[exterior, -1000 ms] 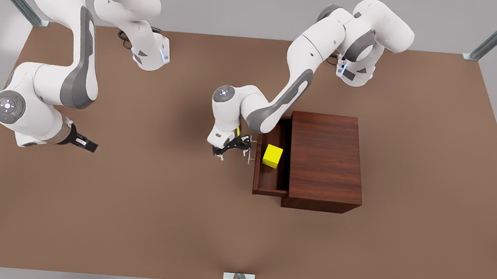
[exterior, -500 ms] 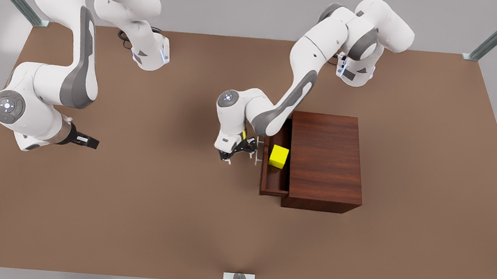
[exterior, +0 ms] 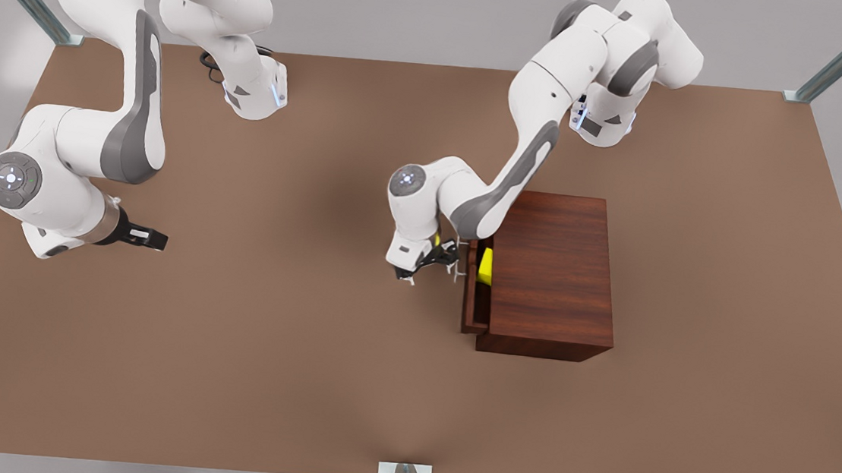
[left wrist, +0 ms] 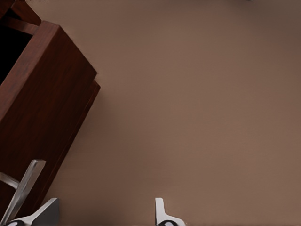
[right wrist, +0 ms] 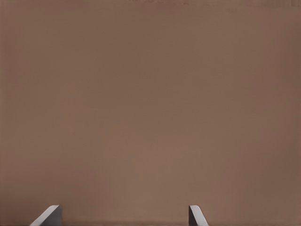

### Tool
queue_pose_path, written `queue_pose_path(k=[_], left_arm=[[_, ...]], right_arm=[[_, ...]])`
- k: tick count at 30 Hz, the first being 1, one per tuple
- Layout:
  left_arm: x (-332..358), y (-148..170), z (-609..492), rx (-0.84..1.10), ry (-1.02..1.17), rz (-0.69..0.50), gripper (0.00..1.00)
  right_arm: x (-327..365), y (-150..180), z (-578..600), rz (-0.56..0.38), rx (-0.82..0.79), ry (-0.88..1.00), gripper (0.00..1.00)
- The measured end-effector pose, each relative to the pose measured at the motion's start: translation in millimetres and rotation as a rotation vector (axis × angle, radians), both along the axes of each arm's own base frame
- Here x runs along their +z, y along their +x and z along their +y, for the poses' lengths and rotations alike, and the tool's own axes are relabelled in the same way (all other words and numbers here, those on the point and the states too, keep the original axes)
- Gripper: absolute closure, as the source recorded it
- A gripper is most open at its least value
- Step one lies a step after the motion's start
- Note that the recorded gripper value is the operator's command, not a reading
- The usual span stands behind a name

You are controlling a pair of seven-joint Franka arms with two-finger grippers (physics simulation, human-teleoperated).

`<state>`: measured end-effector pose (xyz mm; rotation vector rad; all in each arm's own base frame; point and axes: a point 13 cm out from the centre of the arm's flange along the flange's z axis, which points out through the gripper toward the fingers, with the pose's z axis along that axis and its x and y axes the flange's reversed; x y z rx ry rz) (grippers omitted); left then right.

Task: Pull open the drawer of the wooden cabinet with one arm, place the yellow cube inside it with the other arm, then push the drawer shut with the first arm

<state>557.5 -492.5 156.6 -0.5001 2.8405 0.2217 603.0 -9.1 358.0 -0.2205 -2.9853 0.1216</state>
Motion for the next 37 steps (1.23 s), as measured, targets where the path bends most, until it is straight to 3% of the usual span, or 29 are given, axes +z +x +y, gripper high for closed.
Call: queue_pose_path(k=[18,19,22,25,26,28,30,37], left_arm=[[4.5,3.6,47.7,-0.068,0.046,0.056,0.00],[29.8,8.1,43.9,-0.062,0.020,0.039,0.00],[209.6,50.7,72.6,0.035,-0.119,-0.048,0.00],[313.1,84.3,251.1,0.213,-0.150,-0.002,0.00],[322.7,79.4,312.8,0.258,-0.140,0.040,0.00],[310.2,33.2,413.5,0.314,-0.126,0.146,0.00],[293.5,16.3,461.4,0.308,-0.133,0.208,0.00],[303.9,35.0,400.1,-0.056,-0.139,0.222,0.00]], right_arm=[[0.0,-2.6,0.6,0.013,0.032,0.008,0.00],[0.0,-2.6,0.6,0.013,0.033,0.008,0.00],[0.0,-2.8,0.5,0.014,0.036,0.008,0.00],[0.0,-2.9,0.3,0.014,0.038,0.008,0.00],[0.0,-2.9,0.3,0.014,0.039,0.008,0.00],[0.0,-2.9,0.3,0.015,0.040,0.008,0.00],[0.0,-2.9,0.1,0.015,0.042,0.007,0.00],[0.0,-3.0,-0.2,0.015,0.045,0.006,0.00]])
